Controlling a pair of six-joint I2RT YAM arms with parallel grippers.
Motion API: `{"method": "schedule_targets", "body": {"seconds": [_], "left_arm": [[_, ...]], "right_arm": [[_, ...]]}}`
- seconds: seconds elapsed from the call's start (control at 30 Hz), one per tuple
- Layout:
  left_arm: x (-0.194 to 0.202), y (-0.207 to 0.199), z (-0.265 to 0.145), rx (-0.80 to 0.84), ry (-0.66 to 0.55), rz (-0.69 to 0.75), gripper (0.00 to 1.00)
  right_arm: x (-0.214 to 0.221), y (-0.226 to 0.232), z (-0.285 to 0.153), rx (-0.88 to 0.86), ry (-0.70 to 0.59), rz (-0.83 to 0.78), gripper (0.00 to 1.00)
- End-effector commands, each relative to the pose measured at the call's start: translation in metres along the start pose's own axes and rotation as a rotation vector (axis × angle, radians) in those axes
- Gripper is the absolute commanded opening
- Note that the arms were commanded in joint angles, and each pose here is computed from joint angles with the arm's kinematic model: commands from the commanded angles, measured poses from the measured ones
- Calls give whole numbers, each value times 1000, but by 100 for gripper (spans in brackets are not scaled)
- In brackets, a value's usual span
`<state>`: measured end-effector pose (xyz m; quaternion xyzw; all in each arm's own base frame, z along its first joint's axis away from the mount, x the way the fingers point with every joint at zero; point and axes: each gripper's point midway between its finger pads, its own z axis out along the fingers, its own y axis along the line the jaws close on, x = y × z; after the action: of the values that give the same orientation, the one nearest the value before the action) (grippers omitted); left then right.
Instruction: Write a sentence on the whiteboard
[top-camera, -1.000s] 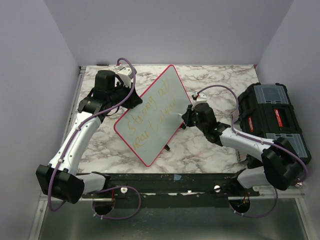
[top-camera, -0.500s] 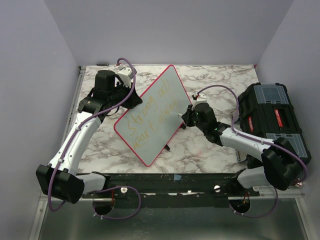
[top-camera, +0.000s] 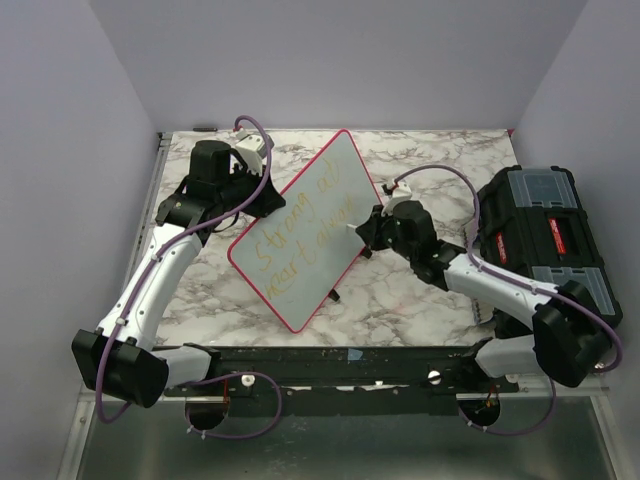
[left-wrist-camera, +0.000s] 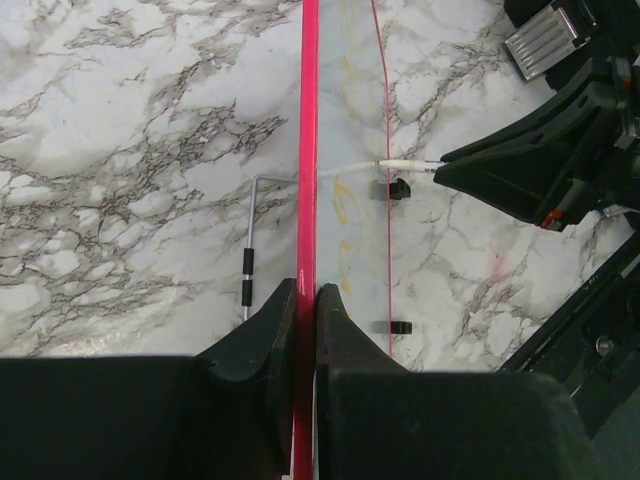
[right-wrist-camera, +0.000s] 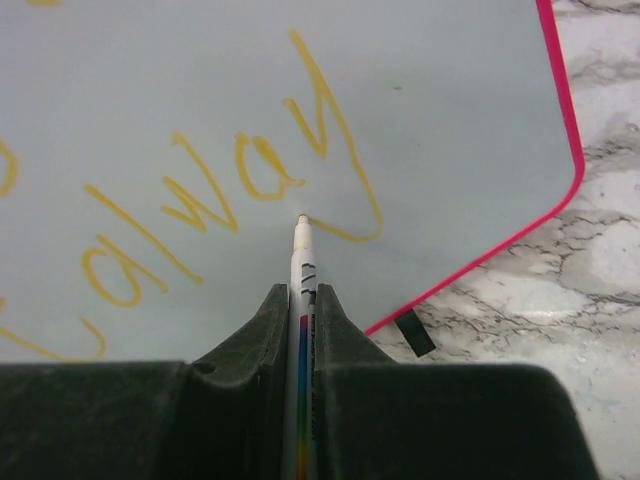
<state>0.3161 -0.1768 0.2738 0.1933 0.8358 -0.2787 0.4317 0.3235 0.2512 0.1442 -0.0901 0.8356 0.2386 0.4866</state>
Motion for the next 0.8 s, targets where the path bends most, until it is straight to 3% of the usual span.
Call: {"method": "schedule_targets", "body": {"seconds": [0.0,0.3,0.77], "left_arm": [[-2,3,-6,-28,-4,88,0],[-2,3,-6,-28,-5,86,0],[-2,1,-6,-26,-6,89,0]], "right_arm": [[-39,25,-15,-81,-85,-3,1],[-90,14,-42,14,-249,14,1],[-110,-4,-13,102,-245,20,1]]}}
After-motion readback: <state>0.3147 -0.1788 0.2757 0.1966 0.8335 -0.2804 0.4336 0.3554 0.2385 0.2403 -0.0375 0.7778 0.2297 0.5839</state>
